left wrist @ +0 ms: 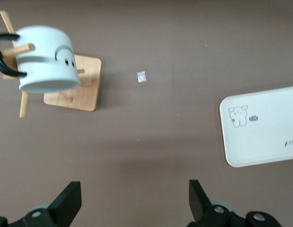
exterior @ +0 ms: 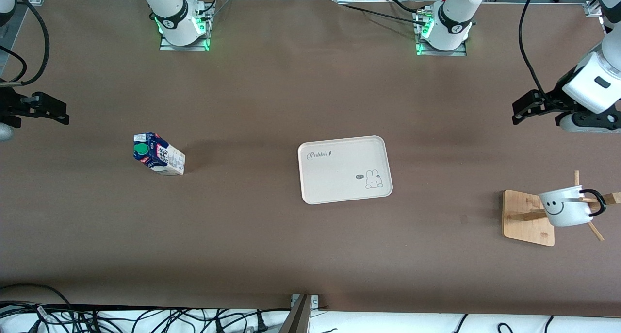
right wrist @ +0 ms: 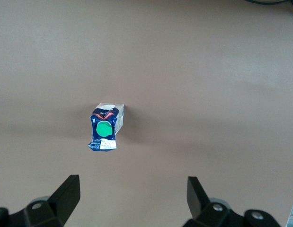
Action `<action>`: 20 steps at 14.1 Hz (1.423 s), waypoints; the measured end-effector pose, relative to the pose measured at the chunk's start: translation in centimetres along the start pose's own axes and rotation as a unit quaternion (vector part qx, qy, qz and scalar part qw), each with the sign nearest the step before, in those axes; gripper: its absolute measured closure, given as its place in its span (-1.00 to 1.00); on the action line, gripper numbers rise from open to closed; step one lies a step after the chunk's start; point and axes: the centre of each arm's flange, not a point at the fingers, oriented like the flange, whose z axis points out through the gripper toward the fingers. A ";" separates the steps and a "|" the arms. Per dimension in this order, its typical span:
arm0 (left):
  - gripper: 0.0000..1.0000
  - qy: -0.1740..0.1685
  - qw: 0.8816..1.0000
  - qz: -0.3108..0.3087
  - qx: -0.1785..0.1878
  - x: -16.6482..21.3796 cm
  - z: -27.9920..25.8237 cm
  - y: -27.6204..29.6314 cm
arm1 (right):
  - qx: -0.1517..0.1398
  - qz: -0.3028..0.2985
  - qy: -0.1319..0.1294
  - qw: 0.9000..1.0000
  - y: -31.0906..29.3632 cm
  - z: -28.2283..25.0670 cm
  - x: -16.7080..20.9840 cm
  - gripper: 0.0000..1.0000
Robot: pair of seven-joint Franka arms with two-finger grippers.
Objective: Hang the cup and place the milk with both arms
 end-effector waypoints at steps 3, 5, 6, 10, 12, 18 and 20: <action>-1.00 0.013 1.000 -0.004 0.000 0.2 -0.9 -0.5 | 0.001 0.008 -0.006 1.000 0.9 0.3 -0.2 -1.00; -1.00 0.013 1.000 -0.005 0.000 0.3 -1.0 -0.5 | 0.001 0.009 -0.008 1.000 1.0 0.5 -0.2 -1.00; -1.00 0.013 1.000 -0.005 0.000 0.3 -0.9 -0.5 | 0.002 0.009 -0.011 1.000 0.9 0.5 -0.3 -1.00; -1.00 0.013 1.000 -0.004 0.000 0.4 -0.9 -0.4 | 0.008 0.009 -0.053 0.999 0.8 0.9 -1.3 -1.00; -1.00 0.008 1.000 -0.003 0.000 0.4 -0.7 -0.3 | 0.009 0.012 -0.063 0.998 1.0 1.1 -1.6 -1.00; -1.00 -0.003 1.000 -0.004 0.000 0.1 -0.6 -0.4 | 0.010 0.018 -0.066 0.998 1.7 1.2 -1.7 -1.00; -1.00 -0.007 1.000 -0.004 0.000 0.0 -0.6 -0.4 | 0.010 0.018 -0.066 0.998 1.7 1.2 -1.7 -1.00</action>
